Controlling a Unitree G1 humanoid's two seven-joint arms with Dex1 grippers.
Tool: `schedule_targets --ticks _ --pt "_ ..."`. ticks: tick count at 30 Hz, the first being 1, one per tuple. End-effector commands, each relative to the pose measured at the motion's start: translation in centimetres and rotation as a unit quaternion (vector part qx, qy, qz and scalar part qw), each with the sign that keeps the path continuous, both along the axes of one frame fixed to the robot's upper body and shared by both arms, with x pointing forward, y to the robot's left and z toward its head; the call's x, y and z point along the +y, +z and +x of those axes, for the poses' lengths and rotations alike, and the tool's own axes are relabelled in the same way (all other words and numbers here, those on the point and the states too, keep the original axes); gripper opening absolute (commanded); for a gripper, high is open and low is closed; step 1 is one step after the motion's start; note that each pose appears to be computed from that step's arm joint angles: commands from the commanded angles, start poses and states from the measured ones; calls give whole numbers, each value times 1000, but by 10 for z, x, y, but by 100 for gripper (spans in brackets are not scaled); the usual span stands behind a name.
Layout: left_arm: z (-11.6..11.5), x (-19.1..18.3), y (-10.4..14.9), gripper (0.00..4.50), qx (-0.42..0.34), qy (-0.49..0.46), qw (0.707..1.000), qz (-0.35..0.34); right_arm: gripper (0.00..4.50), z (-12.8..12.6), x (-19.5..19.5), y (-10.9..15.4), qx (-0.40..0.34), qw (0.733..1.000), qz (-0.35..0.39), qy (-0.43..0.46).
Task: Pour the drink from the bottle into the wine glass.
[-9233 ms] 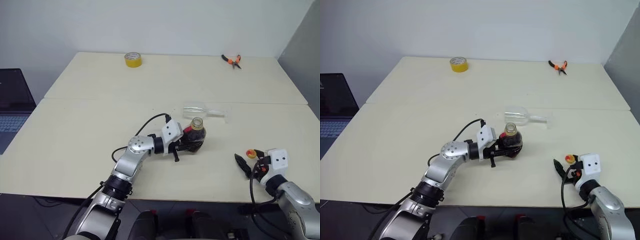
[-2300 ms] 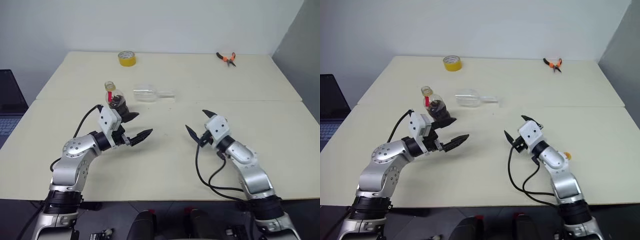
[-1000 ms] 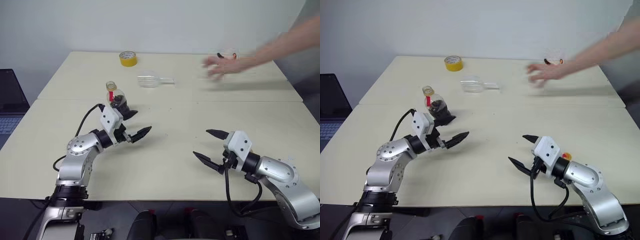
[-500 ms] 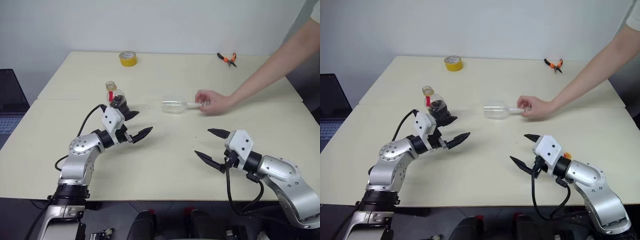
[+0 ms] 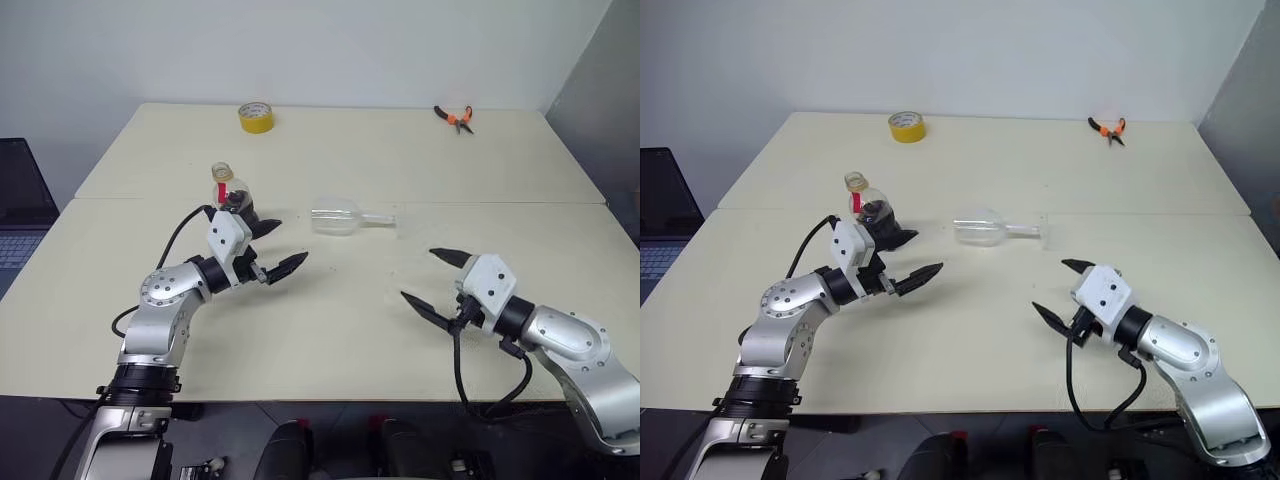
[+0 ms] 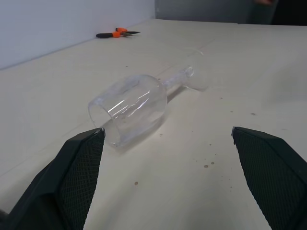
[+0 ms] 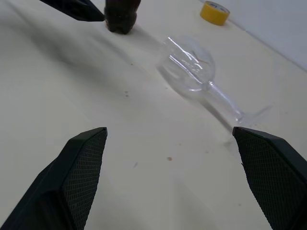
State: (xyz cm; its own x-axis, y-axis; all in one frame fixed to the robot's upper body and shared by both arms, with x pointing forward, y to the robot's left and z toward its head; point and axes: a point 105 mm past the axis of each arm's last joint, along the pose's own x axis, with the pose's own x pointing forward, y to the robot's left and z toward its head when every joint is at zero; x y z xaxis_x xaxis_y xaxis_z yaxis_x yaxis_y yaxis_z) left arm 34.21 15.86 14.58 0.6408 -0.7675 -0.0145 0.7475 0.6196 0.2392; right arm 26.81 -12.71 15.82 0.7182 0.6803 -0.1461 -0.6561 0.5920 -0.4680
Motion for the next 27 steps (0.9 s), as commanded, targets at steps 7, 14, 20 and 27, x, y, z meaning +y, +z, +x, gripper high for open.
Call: schedule_targets --ticks 7,14,20,27 --pt "-12 36 6 450 -10 33 999 21 448 31 21 20 -139 976 -161 -45" --pt "-21 38 3 450 7 27 999 29 448 63 39 20 -155 966 -193 -72" --pt "-24 34 -1 450 16 19 999 34 448 98 51 13 -195 940 -265 -92" --pt "-21 29 -3 450 15 12 999 32 448 129 61 10 -221 917 -309 -124"
